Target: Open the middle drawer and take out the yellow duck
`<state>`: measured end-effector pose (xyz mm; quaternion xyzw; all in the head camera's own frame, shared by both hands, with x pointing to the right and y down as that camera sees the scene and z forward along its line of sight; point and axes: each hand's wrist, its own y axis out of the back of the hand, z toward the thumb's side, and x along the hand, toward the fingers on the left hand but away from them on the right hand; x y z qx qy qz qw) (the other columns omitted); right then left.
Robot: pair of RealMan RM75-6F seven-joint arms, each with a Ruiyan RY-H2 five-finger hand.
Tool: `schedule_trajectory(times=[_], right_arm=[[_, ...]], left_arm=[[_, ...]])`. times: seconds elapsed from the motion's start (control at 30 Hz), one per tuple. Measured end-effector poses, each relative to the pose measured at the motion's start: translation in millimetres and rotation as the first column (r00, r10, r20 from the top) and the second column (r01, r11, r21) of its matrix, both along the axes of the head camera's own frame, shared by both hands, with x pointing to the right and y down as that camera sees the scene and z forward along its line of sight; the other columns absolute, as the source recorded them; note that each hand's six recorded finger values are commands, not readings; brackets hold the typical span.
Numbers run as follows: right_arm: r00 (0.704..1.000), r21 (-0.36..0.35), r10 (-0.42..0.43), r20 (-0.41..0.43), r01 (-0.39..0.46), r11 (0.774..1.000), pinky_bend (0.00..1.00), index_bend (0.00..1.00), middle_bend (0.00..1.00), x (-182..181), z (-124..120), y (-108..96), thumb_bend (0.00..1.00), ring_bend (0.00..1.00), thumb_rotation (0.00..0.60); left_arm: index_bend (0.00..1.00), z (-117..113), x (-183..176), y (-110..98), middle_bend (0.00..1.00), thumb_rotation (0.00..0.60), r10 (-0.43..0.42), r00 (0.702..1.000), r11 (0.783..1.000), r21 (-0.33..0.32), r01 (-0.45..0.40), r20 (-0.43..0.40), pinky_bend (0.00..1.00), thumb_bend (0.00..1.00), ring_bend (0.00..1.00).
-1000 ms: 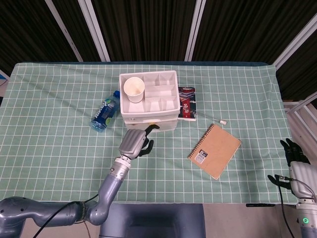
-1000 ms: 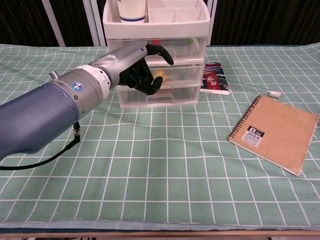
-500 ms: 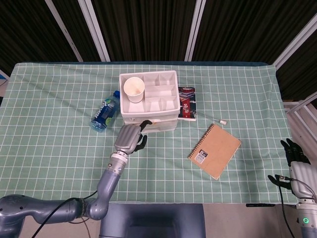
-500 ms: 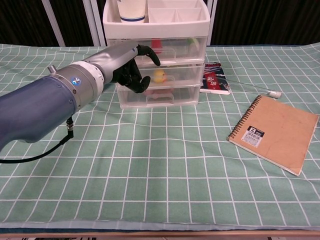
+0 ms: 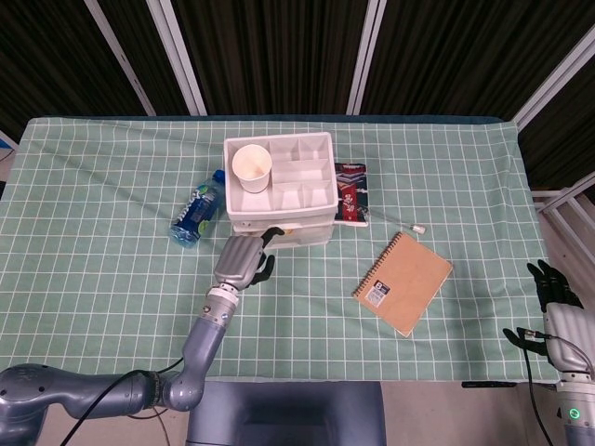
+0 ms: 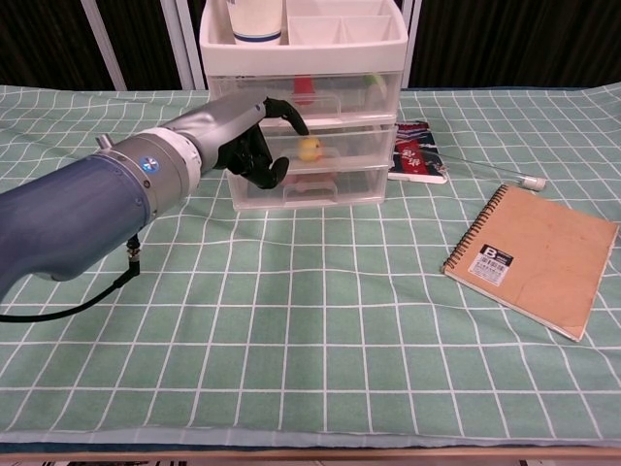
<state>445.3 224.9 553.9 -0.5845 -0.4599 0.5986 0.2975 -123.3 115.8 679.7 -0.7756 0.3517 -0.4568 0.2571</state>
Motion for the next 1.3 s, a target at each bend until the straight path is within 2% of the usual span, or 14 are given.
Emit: schedule_trajectory(times=[0.13, 0.3, 0.57, 1.0, 1.3], right_arm=[[1.0, -0.002, 0.001, 0.005, -0.001, 1.0, 0.23, 0.0, 0.0, -1, 0, 0, 0.05, 0.0, 0.6], [1.0, -0.002, 0.003, 0.007, -0.003, 1.0, 0.23, 0.0, 0.0, -1, 0, 0, 0.05, 0.0, 0.6], [1.0, -0.003, 0.005, 0.009, -0.004, 1.0, 0.23, 0.0, 0.0, -1, 0, 0, 0.05, 0.0, 0.6], [1.0, -0.002, 0.006, 0.011, -0.006, 1.0, 0.23, 0.0, 0.0, -1, 0, 0, 0.05, 0.0, 0.6], [1.0, -0.001, 0.006, 0.012, -0.006, 1.0, 0.23, 0.0, 0.0, -2, 0, 0, 0.05, 0.0, 0.6]], left_arm=[[0.28, 1, -1, -1, 1.0, 0.6, -0.001, 1.0, 1.0, 0.001, 0.001, 0.011, 1.0, 0.54, 1.0], [0.39, 0, -3, -2, 1.0, 0.6, -0.004, 1.0, 1.0, -0.001, 0.004, 0.025, 1.0, 0.54, 1.0], [0.49, -2, -5, 0, 1.0, 0.6, 0.0, 1.0, 1.0, -0.012, 0.0, 0.03, 1.0, 0.54, 1.0], [0.49, -10, -10, 15, 1.0, 0.6, 0.028, 0.999, 0.998, -0.062, -0.026, 0.033, 1.0, 0.54, 1.0], [0.49, -16, -22, 17, 1.0, 0.6, 0.03, 0.998, 0.997, -0.074, -0.026, 0.05, 1.0, 0.54, 1.0]])
